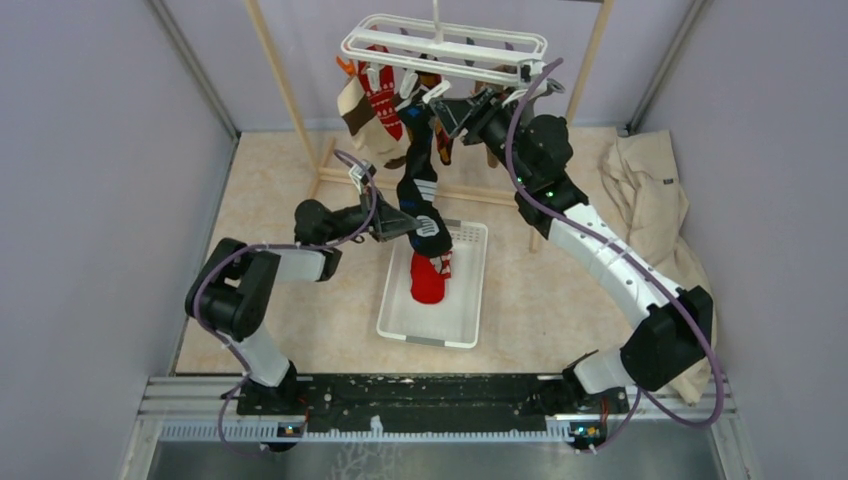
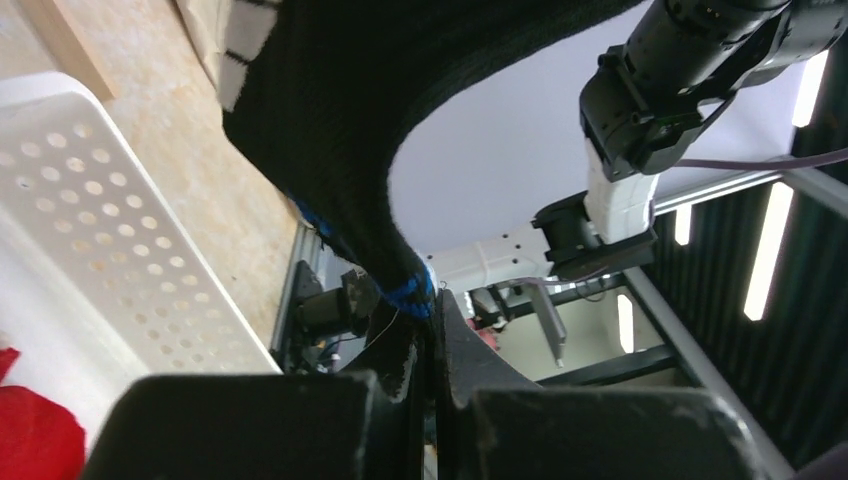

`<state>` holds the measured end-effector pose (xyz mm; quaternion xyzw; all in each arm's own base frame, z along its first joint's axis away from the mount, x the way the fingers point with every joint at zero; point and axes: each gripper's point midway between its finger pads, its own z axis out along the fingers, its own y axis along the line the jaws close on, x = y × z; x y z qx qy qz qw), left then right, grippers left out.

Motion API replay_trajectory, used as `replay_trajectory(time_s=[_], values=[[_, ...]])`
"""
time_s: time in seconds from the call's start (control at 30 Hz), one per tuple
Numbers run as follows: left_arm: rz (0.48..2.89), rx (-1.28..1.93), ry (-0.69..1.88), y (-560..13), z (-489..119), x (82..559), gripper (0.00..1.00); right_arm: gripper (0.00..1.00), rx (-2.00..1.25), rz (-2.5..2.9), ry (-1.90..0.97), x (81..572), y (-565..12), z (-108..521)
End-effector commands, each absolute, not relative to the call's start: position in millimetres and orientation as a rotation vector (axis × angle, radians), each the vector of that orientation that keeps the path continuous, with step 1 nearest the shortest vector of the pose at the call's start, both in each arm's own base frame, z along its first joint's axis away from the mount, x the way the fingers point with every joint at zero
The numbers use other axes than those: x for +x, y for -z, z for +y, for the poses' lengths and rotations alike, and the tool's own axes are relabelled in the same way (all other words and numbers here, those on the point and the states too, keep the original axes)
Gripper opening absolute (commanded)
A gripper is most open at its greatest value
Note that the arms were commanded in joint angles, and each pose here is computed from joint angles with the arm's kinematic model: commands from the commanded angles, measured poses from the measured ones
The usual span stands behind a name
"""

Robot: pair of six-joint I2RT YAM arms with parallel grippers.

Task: Remove the socks clipped to the hanger
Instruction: Remove the sock from the hanger.

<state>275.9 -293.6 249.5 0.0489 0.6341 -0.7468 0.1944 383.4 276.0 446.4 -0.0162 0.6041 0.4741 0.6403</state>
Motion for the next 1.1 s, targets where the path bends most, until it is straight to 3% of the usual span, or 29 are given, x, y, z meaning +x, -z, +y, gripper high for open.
replay_trajectory(time_s=[0.0,1.07], values=[[1.635,0.154,2.252,-271,-285,261,0.01,0.51,-0.005,1.261,-1.082,390,-466,268],[1.705,0.021,2.342,-245,-293,275,0.01,0.51,-0.014,1.238,-1.075,420,-450,277]])
